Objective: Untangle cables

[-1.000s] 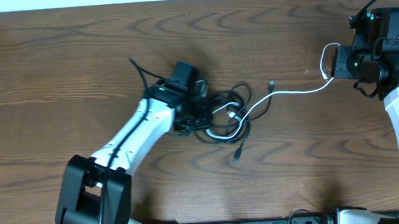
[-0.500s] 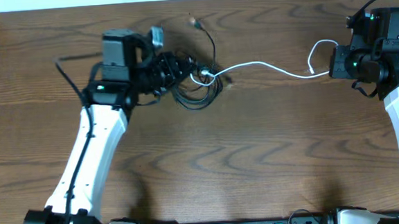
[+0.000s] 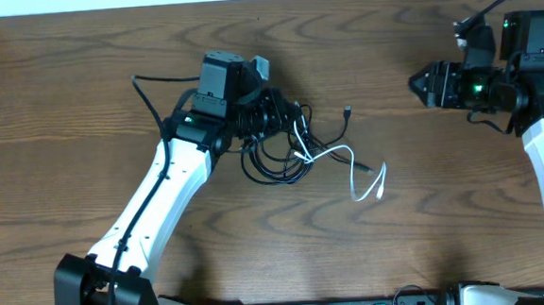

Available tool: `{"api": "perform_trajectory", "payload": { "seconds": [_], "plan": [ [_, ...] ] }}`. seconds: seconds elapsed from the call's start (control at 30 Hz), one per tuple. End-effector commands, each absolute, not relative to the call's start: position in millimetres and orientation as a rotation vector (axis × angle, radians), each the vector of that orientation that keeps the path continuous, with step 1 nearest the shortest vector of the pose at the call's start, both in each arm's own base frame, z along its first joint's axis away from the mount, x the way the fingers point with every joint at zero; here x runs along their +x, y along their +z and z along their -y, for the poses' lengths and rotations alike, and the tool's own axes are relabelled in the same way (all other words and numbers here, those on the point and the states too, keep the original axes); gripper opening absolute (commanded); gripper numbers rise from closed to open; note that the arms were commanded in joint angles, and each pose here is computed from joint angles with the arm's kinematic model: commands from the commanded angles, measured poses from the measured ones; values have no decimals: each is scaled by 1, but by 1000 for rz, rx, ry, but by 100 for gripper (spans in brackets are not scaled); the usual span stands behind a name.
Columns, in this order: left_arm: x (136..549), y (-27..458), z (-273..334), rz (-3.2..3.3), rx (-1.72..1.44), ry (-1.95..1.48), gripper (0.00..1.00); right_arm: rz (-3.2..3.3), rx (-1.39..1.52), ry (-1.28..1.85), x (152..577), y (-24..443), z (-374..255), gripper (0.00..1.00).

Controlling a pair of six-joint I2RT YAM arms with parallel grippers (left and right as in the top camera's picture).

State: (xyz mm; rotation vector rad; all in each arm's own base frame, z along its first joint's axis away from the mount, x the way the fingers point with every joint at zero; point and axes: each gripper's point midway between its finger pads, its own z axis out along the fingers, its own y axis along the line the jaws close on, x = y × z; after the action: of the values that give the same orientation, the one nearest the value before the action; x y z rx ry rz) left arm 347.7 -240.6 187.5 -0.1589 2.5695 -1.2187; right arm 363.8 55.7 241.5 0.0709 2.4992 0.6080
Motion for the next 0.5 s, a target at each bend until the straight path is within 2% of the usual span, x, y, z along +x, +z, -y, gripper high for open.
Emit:
{"api": "perform_trajectory", "payload": {
  "seconds": [0.0,0.2,0.47],
  "plan": [
    [346,182,242,-2555,0,-1159,8,-2509,-1,843,354,243,-95,61],
    [363,181,231,-2556,-400,-1157,8,-2602,-9,911,343,223,-125,60],
    [367,191,238,-2524,-452,-1242,8,-2700,-64,950,344,148,-165,60]
  ]
}}
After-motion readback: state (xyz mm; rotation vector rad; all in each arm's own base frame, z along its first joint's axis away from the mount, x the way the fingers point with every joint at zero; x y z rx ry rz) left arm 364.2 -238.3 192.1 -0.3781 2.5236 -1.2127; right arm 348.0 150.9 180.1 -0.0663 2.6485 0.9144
